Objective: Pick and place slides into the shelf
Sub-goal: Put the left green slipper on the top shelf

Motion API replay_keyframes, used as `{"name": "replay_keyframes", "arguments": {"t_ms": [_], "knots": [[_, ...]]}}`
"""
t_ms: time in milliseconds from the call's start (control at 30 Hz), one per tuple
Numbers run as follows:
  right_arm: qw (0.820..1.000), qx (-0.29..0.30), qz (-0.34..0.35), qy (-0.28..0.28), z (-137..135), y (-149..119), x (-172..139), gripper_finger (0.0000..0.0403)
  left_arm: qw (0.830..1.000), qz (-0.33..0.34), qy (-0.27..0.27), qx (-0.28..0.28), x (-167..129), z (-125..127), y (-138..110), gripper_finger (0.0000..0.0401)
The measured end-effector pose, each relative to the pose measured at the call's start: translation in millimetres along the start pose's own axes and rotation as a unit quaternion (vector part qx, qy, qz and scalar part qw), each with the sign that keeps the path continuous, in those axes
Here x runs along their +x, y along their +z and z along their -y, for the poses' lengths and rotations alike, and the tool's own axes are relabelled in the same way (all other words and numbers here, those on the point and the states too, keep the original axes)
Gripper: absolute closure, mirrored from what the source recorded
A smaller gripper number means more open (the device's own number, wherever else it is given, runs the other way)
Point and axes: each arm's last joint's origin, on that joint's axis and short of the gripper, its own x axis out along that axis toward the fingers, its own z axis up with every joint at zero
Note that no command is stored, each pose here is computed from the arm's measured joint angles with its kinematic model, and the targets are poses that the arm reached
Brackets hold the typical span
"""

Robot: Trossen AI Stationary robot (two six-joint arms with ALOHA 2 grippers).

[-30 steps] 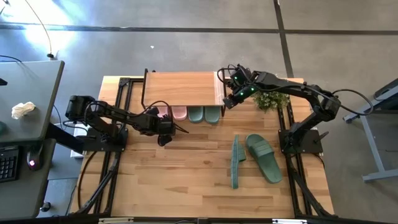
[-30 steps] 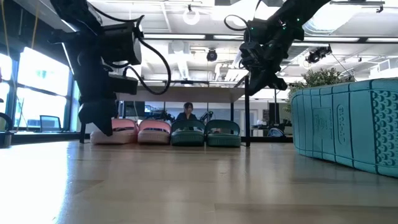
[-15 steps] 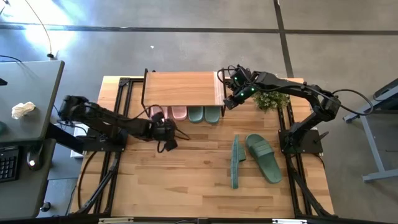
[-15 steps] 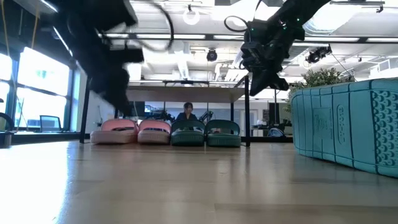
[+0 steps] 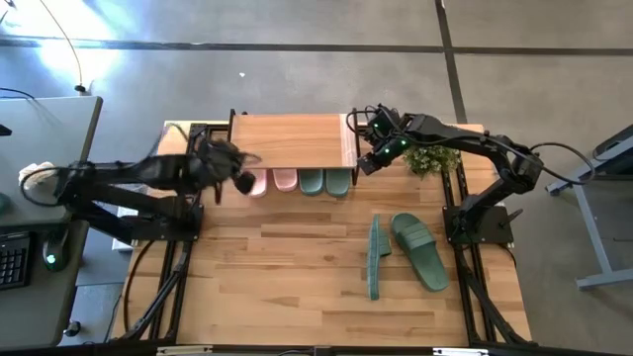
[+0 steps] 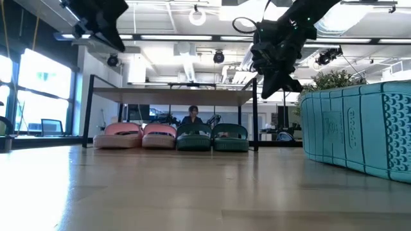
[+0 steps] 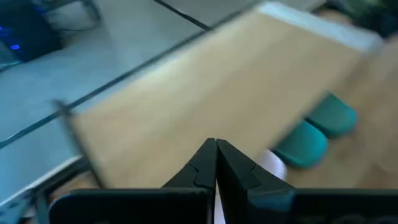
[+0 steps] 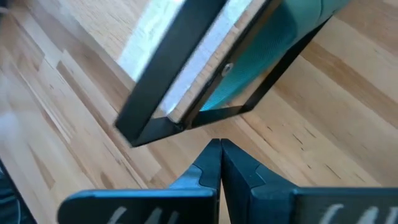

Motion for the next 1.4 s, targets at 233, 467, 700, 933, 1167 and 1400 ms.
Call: {"name": "replay_keyframes", "arguments": {"t_ms": [233, 467, 700, 933, 1167, 1400], "knots": [[0.998, 0.037, 0.047, -0.003, 3.6, 0.9, -22.7, 0.0403, 0.993, -0.029, 0.108, -0.042, -1.5, -49.3, -1.5, 0.0401], [0.987, 0.094, 0.130, -0.005, 22.0, 15.9, -42.4, 0.0403, 0.976, -0.082, 0.194, -0.054, 17.5, -75.7, -0.9, 0.0401], [0.968, 0.127, 0.216, 0.014, 41.6, 35.2, -57.8, 0.0403, 0.977, -0.057, 0.194, -0.064, 28.9, -93.4, 11.9, 0.0401], [0.934, 0.173, 0.298, 0.096, 78.2, 69.8, -64.4, 0.0403, 0.984, -0.061, 0.151, -0.076, 30.9, -95.3, 12.9, 0.0401], [0.940, 0.172, 0.268, 0.124, 101.5, 118.6, -51.5, 0.0403, 0.989, -0.067, 0.107, -0.080, 31.5, -92.6, 12.6, 0.0401], [0.963, 0.171, 0.192, 0.084, 107.9, 155.3, -41.2, 0.0403, 0.990, -0.070, 0.088, -0.082, 31.1, -91.6, 12.3, 0.0401]]}}
